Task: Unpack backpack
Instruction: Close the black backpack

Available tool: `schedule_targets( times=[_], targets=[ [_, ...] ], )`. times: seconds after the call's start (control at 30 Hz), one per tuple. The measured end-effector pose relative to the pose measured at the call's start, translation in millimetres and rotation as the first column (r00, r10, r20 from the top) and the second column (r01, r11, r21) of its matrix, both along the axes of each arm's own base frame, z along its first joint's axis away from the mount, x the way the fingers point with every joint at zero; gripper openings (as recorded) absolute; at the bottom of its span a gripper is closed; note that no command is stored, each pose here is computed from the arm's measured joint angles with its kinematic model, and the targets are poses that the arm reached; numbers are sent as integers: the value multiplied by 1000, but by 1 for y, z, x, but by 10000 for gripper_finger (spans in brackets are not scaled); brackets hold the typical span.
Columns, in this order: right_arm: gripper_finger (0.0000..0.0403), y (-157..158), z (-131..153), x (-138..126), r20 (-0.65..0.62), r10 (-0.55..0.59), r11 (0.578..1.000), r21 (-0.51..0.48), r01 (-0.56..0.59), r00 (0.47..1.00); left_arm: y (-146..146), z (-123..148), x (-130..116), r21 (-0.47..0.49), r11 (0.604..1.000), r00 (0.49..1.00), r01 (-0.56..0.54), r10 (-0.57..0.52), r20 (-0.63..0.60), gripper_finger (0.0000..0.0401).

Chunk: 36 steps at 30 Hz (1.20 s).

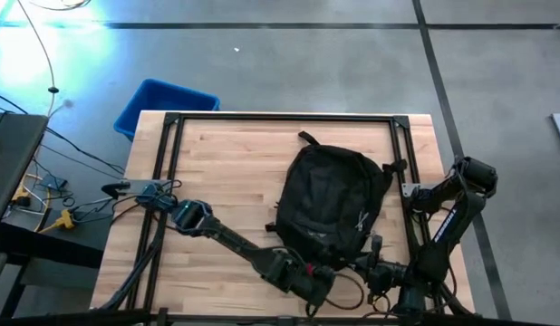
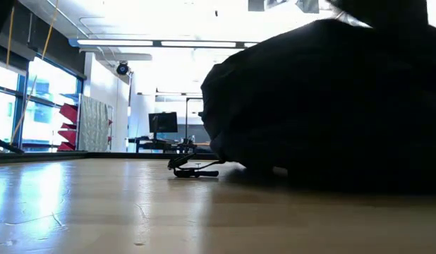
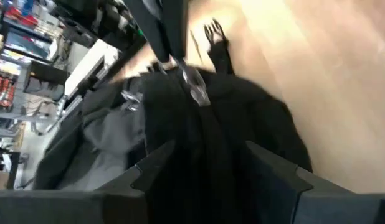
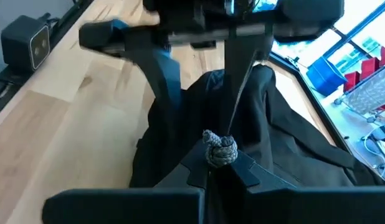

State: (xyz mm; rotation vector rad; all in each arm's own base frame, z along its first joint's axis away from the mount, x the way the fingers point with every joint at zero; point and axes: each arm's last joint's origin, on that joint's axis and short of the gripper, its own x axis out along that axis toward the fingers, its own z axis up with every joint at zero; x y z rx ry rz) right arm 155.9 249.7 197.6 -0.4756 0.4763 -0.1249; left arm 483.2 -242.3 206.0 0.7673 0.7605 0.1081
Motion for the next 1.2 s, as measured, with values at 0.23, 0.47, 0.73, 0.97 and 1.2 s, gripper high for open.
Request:
schedule_targets(
  times=[0.23,0.47,0.73,0.97,1.2],
  targets=[
    [0,0,0,-2,-3,2,1000,7,-2,1000,9,-9,7,-1,999,999,-41,41,1,108],
    [0,-6,-12,-9,-61,-20,998,66,24,998,-13,-10,-14,204,973,994,-113,108,36,8],
    [0,-47,-42,-31,-128,-248,962,86,260,960,-54,19,-57,189,974,988,-124,103,115,2],
    [0,-65,-41,-30,-203,-363,926,33,377,909,-70,16,-85,155,973,980,-174,155,126,1],
    [0,-74,-41,-20,-95,-368,930,-39,366,925,-67,20,-70,-17,974,949,-224,222,222,6]
  ],
)
